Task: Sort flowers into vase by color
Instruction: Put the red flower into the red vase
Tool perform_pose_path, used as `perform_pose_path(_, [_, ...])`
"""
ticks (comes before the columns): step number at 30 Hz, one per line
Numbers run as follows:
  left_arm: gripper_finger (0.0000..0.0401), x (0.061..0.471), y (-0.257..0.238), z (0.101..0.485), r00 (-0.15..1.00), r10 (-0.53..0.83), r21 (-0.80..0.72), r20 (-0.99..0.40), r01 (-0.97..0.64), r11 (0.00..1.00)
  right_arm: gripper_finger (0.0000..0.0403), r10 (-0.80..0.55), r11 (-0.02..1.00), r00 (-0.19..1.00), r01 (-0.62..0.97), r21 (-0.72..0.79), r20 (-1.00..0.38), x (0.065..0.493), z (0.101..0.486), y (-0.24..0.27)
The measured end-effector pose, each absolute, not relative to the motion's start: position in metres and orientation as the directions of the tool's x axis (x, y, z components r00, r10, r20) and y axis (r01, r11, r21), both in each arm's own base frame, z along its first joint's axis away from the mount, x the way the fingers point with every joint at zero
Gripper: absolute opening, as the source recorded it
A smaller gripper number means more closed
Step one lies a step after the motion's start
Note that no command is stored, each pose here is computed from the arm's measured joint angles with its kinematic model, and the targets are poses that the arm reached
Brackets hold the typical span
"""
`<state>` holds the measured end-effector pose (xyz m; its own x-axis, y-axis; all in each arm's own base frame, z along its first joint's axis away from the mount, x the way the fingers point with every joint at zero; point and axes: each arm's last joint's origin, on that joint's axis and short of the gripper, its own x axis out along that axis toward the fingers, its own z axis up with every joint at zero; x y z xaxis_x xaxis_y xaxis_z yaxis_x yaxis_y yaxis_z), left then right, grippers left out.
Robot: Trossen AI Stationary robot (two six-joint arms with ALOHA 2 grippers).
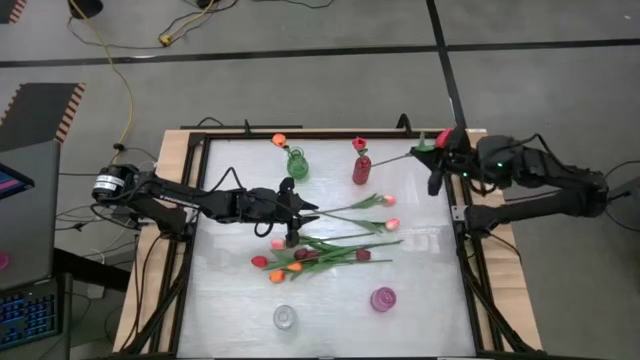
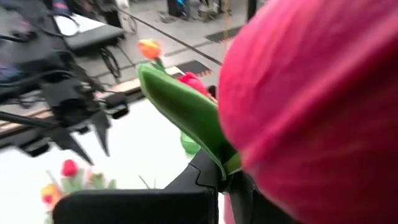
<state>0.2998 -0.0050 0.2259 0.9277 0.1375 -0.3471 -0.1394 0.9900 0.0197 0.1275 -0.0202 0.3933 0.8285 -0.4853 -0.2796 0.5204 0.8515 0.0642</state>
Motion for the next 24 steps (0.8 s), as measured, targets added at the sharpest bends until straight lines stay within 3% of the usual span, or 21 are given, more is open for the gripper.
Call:
perform_pose_path(10, [0.0112, 0.3, -0.005, 0.226, 0.927, 0.137, 0.019, -0.348, -0.139, 0.99, 0.0041, -0.577, 0.793, 0.746, 0.608, -0.013, -0.333, 0.153, 0.388, -0.042])
perform_pose_path(24, [0.0112, 0.3, -0.005, 0.226, 0.927, 0.137, 0.014, -0.35, -0.141, 0.99, 0.0041, -0.573, 0.791, 0.74, 0.612, -0.003, -0.353, 0.165, 0.384, -0.054])
